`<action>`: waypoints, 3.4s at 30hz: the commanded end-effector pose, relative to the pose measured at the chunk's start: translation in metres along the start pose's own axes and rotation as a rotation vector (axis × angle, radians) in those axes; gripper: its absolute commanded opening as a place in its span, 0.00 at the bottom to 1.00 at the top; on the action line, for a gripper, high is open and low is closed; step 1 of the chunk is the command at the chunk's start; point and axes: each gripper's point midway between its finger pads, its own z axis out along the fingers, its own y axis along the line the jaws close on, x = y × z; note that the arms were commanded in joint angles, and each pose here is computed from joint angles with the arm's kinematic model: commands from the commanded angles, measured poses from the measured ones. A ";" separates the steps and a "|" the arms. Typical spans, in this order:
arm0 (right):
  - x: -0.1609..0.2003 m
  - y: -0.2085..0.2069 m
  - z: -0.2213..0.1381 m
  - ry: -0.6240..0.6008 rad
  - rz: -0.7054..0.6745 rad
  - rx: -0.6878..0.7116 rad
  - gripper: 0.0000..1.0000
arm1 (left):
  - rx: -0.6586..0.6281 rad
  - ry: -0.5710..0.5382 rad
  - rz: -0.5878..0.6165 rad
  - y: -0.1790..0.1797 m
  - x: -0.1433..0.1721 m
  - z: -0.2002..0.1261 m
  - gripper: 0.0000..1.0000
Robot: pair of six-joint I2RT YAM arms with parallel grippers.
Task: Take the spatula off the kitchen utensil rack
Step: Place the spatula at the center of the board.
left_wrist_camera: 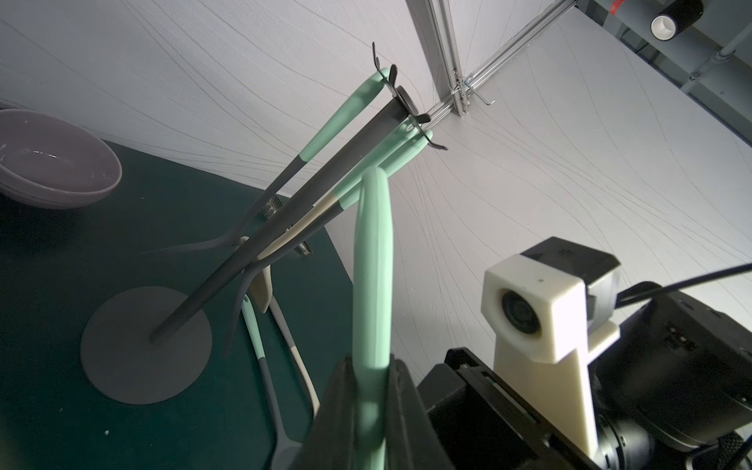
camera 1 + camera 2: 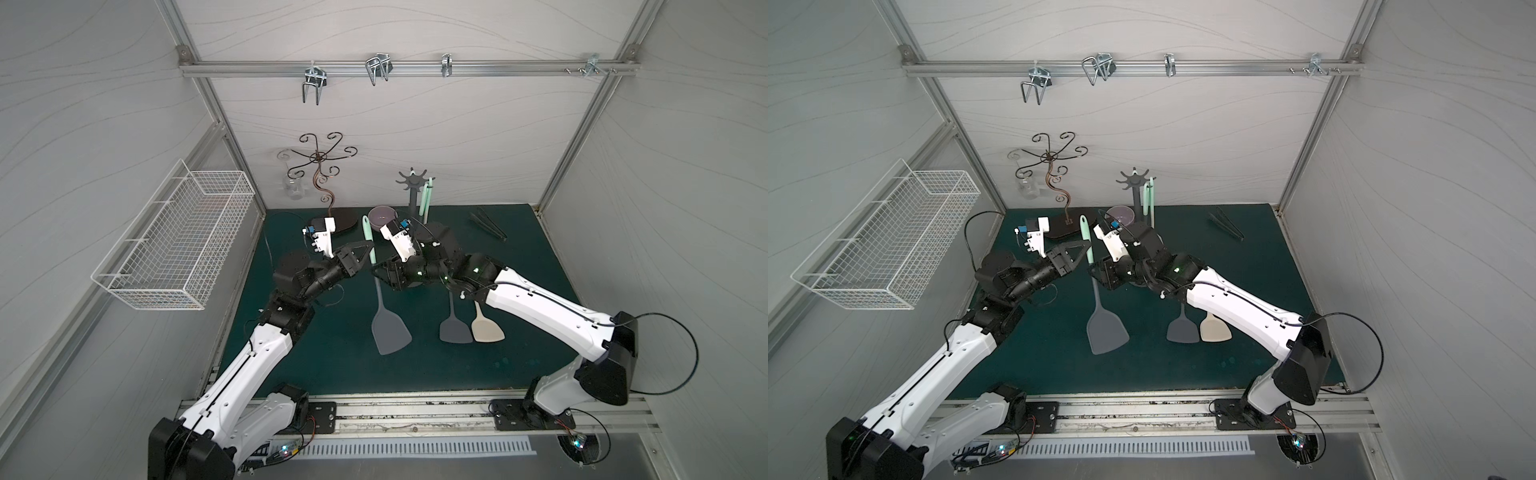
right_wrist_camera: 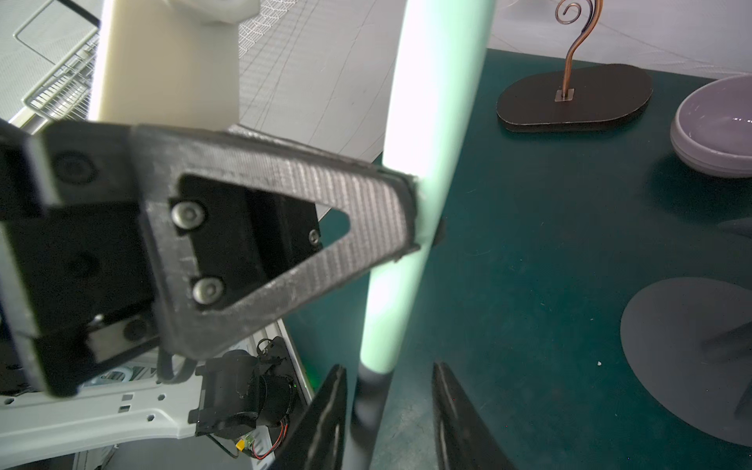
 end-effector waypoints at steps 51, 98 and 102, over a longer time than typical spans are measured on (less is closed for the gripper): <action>0.159 -0.398 -0.189 0.575 0.319 0.744 0.00 | -0.104 0.409 0.513 -0.017 0.097 -0.010 0.74; 0.219 -0.409 -0.167 0.686 0.513 0.648 0.26 | -0.206 0.429 0.531 0.012 0.103 -0.009 0.75; 0.199 -0.402 -0.175 0.651 0.491 0.672 0.27 | -0.226 0.427 0.543 0.015 0.101 -0.010 0.75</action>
